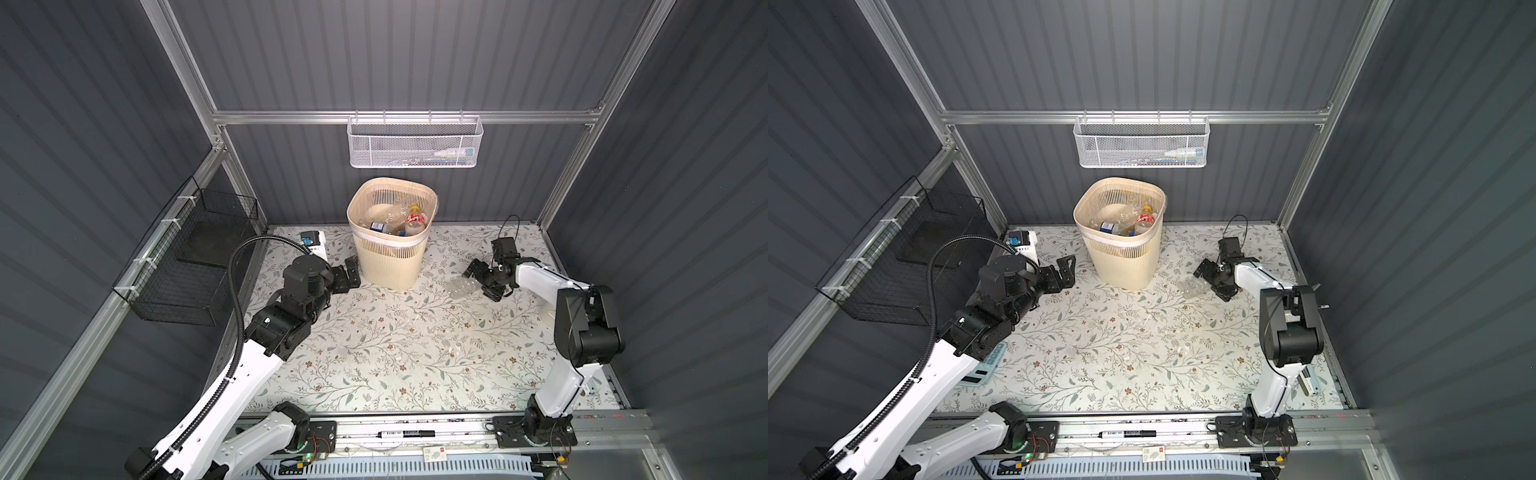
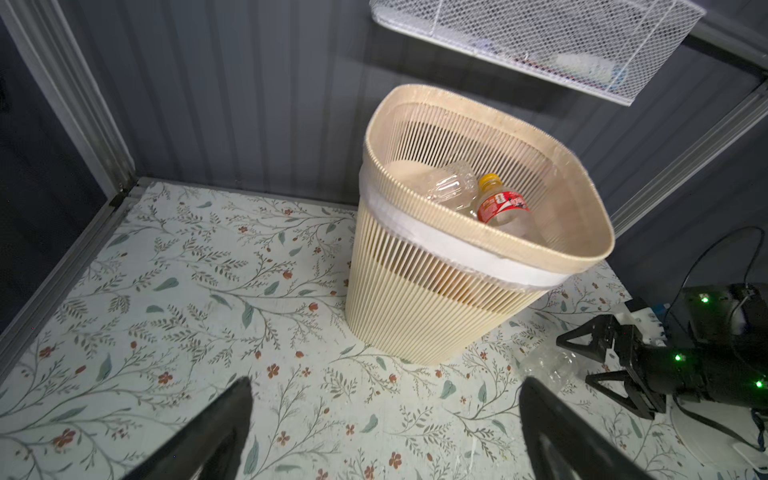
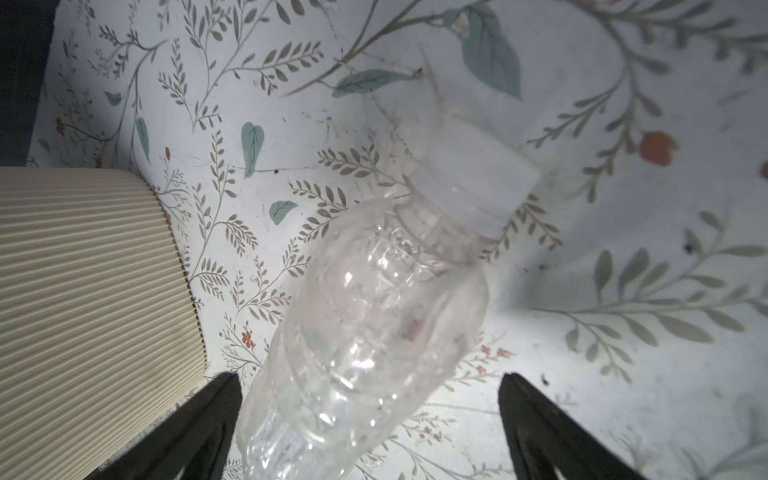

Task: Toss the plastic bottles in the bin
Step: 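Grasp the clear white-capped bottle with the right gripper while the left gripper withdraws, then lift the clear bottle with the right gripper and drop it into the bin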

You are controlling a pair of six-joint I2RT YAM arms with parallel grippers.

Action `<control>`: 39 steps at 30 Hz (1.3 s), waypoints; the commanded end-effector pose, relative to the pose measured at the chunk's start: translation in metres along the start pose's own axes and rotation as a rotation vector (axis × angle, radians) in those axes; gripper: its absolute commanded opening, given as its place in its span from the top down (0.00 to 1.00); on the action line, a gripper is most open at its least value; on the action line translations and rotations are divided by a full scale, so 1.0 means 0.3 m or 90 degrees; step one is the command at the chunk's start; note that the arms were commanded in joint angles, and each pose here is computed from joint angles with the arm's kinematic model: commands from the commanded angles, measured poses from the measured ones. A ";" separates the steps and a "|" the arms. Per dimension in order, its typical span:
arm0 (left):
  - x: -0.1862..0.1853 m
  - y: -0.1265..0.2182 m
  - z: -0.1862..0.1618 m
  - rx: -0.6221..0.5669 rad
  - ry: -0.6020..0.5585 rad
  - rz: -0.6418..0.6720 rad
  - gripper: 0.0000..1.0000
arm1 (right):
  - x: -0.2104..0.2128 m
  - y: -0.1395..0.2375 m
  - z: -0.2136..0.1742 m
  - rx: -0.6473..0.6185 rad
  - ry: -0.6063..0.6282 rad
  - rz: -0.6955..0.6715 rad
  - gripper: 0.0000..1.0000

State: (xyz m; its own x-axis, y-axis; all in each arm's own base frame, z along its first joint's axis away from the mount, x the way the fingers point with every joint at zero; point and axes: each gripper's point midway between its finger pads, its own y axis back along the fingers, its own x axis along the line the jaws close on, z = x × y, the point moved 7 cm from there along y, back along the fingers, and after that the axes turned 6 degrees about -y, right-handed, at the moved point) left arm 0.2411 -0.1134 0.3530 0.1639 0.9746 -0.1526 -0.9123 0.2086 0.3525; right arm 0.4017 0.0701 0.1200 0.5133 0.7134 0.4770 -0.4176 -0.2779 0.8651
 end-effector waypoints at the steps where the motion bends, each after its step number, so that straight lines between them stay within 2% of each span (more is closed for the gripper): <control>1: 0.043 0.020 -0.066 0.036 0.019 0.040 0.00 | 0.014 -0.041 -0.010 0.044 0.029 -0.003 0.04; 3: 0.057 0.030 -0.094 0.051 0.023 0.050 0.00 | 0.015 -0.061 -0.017 0.062 0.047 -0.007 0.08; 9: 0.092 0.061 -0.148 0.067 0.034 0.076 0.00 | 0.002 -0.066 -0.040 0.081 0.081 -0.003 0.33; 12: 0.102 0.061 -0.169 0.073 0.041 0.085 0.00 | 0.011 -0.055 -0.038 0.083 0.093 0.009 0.44; 14: 0.108 0.060 -0.179 0.077 0.044 0.095 0.00 | 0.041 -0.017 -0.039 0.079 0.099 0.049 0.48; 18: 0.129 0.051 -0.216 0.095 0.040 0.128 0.00 | 0.118 0.135 -0.013 0.008 0.137 0.117 0.47; 21: 0.136 0.039 -0.252 0.115 0.048 0.139 0.00 | 0.191 0.321 0.045 -0.081 0.178 0.188 0.47; 24: 0.132 0.026 -0.286 0.137 0.060 0.131 0.00 | 0.226 0.563 0.098 -0.195 0.182 0.257 0.47; 28: 0.131 0.011 -0.330 0.164 0.065 0.126 0.00 | 0.276 0.898 0.105 -0.393 0.201 0.378 0.46; 29: 0.132 0.007 -0.339 0.169 0.065 0.126 0.00 | 0.287 0.972 0.101 -0.446 0.201 0.403 0.45; 31: 0.129 0.003 -0.350 0.178 0.065 0.123 0.00 | 0.313 1.072 0.096 -0.501 0.192 0.454 0.45; 34: 0.124 -0.007 -0.362 0.185 0.071 0.115 0.00 | 0.367 1.136 0.104 -0.515 0.170 0.525 0.45; 36: 0.118 -0.014 -0.370 0.188 0.078 0.107 0.00 | 0.438 1.134 0.108 -0.485 0.176 0.571 0.45; 39: 0.111 -0.024 -0.376 0.193 0.087 0.099 0.00 | 0.601 1.053 0.057 -0.363 0.253 0.608 0.44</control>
State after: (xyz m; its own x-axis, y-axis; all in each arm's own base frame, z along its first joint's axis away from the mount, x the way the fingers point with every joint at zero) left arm 0.2097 -0.0883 0.2454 -0.0391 0.9867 -0.1575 -0.7757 0.0694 0.6272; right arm 0.3494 0.0604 0.4987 -0.3642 0.6231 0.6921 -0.9083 -0.4020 -0.1161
